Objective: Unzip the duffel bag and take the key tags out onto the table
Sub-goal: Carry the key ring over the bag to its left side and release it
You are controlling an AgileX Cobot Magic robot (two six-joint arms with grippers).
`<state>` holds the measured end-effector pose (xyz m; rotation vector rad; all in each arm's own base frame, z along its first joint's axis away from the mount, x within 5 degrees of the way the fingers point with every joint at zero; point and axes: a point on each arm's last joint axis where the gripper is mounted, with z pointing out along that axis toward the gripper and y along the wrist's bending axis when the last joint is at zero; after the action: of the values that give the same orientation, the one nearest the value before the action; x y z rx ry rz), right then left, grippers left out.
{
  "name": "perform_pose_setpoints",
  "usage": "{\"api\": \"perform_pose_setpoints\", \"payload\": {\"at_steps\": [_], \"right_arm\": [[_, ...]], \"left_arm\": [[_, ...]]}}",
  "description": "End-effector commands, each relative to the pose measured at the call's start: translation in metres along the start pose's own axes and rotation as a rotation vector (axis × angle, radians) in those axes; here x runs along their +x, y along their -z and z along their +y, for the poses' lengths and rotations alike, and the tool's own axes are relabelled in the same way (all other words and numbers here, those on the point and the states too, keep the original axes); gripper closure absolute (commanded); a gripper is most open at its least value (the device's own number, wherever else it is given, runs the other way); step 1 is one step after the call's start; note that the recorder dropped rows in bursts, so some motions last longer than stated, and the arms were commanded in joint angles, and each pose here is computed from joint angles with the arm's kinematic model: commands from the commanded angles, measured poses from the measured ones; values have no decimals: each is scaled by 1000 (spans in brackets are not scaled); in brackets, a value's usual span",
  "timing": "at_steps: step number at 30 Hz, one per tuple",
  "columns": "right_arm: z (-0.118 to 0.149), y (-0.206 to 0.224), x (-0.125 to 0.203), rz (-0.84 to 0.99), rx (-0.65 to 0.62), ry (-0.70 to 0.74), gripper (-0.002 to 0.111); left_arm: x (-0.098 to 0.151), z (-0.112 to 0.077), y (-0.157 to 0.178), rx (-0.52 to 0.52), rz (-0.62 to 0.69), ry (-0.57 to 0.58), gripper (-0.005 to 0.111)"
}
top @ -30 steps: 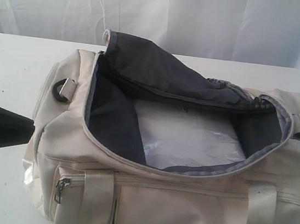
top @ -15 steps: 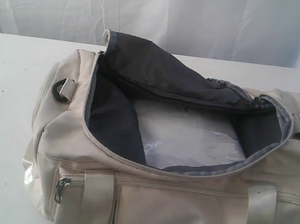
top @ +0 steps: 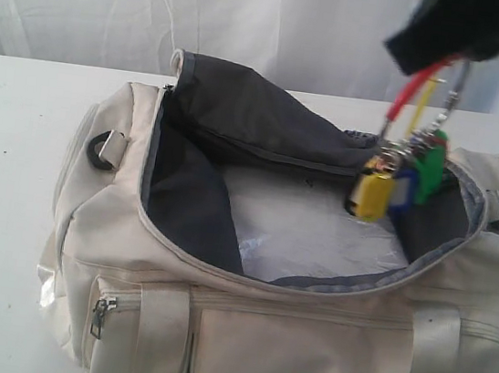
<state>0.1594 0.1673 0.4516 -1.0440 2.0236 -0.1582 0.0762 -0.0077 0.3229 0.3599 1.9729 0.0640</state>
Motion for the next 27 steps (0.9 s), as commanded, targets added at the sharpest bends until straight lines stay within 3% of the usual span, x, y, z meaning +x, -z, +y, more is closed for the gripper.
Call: {"api": "perform_pose_setpoints", "payload": {"at_steps": [1,8,12,20,27], "right_arm": [[36,3,-43,-93,-79,93,108],[124,-8,-104,-188,-215,227,108],[180,-34,-129,-281,-401,221,108],[248,-111,-123,-163,-418,307,108],[279,-153,-114,-130,-423,343,108]], "left_arm": [[4,3,4,-22,-19,21,107],[8,8,9,-55,-16,58,107],[13,10,11,-74,-13,64,107],[27,19,19,-164,-104,169,107],[29,20,19,-177,-125,187,107]]}}
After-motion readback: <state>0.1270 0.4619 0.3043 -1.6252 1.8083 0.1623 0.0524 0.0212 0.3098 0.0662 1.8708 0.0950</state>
